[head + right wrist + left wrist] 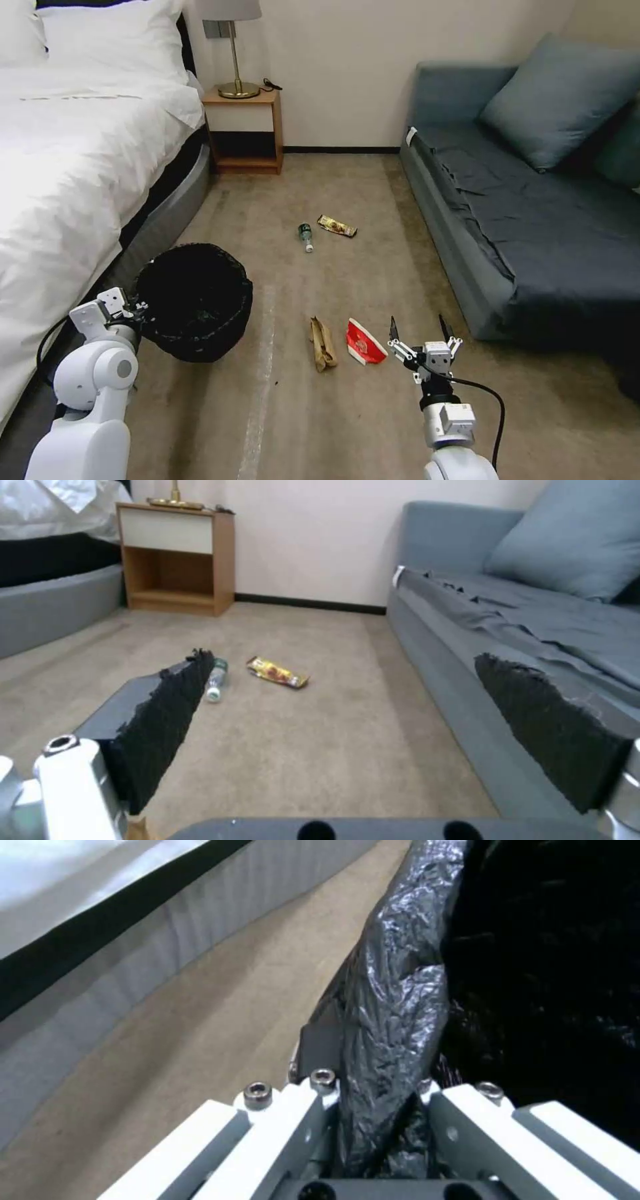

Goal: Pick up the trash bin, then pick up the garbage on the floor and place it into the trash bin.

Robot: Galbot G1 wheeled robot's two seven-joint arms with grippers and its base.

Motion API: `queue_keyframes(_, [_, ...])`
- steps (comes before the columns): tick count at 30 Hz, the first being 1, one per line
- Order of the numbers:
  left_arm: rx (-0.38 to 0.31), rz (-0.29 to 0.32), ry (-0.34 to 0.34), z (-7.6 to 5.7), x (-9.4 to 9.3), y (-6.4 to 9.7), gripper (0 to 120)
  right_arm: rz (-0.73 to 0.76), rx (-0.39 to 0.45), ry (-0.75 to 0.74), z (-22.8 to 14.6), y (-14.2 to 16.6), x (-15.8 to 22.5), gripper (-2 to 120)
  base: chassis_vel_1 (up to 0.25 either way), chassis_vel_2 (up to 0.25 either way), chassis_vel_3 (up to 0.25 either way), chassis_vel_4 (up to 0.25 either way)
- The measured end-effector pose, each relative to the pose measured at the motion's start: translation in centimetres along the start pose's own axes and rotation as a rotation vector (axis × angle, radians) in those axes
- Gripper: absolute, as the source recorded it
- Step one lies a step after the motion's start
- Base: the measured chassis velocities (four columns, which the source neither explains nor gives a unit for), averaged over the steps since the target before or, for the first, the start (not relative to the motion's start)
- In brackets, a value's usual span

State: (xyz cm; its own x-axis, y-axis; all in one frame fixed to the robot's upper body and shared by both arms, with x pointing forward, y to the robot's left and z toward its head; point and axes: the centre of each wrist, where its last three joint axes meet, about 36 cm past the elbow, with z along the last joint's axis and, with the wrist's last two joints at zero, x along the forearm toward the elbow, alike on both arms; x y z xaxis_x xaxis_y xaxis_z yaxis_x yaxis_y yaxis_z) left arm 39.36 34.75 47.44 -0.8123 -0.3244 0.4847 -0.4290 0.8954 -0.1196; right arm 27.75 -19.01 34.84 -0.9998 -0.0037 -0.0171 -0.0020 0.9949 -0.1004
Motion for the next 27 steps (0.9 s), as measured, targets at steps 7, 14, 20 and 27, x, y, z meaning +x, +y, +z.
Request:
queue_keyframes(7, [0.001, 0.006, 0.000, -0.1, -0.3, -0.2, 3, -0.034, 0.034, -0.001, 0.1, -0.9, -1.3, 100, -0.099, 0.097, 0.085, -0.091])
queue_keyframes(14, [-0.003, 0.018, 0.002, -0.2, -0.6, -0.6, 3, -0.114, 0.015, 0.144, 1.3, -1.9, -4.8, 100, 0.000, 0.000, 0.000, 0.000])
queue_keyframes(20, [-0.003, 0.016, 0.008, 0.1, -0.4, -0.5, 3, -0.209, -0.005, 0.289, 4.0, -1.9, -7.3, 100, 0.000, 0.000, 0.000, 0.000])
queue_keyframes(27, [0.007, 0.001, 0.012, 0.9, 0.4, -0.4, 3, -0.343, 0.111, 0.468, 10.7, -4.1, -10.5, 100, 0.000, 0.000, 0.000, 0.000])
